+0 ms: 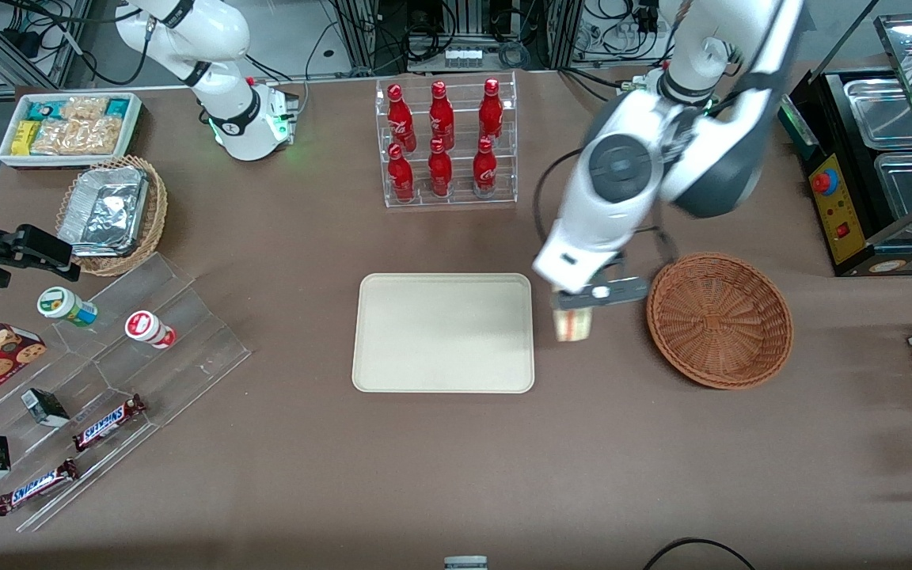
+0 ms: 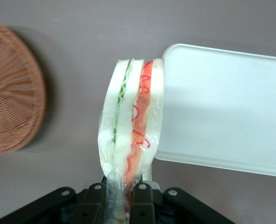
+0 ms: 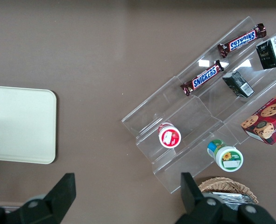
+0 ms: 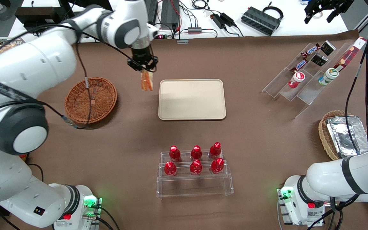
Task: Place sandwich from basket to tray
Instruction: 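Lift the sandwich and carry it with the left gripper over the tray, then lower the sandwich onto the tray and open the left gripper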
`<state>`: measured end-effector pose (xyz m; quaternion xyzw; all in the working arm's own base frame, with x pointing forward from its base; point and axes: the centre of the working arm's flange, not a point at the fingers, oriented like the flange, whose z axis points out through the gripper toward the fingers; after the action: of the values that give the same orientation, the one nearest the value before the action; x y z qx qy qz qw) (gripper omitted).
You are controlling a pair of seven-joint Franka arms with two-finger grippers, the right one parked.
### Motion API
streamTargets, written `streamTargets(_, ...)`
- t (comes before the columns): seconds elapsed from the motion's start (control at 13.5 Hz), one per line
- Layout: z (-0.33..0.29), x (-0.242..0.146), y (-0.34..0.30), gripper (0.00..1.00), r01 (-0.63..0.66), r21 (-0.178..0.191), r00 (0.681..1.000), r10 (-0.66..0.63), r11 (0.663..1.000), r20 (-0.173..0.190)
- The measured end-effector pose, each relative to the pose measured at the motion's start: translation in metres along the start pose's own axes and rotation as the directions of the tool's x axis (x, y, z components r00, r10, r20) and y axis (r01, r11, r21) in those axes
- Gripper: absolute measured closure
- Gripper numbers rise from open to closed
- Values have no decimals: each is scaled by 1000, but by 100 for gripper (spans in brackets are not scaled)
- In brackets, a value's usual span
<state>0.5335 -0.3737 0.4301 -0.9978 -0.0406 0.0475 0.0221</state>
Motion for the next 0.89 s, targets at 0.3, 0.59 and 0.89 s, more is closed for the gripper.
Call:
streamTargets(0.3,41,-5,57,82,-64,-32,997,63,997,-35)
streamTargets(0.59,70,9,65,82,-61,-58,996,58,996,-61)
streamTargets(0.89,105,9,81,82,-78,-71,995,73,994,-70)
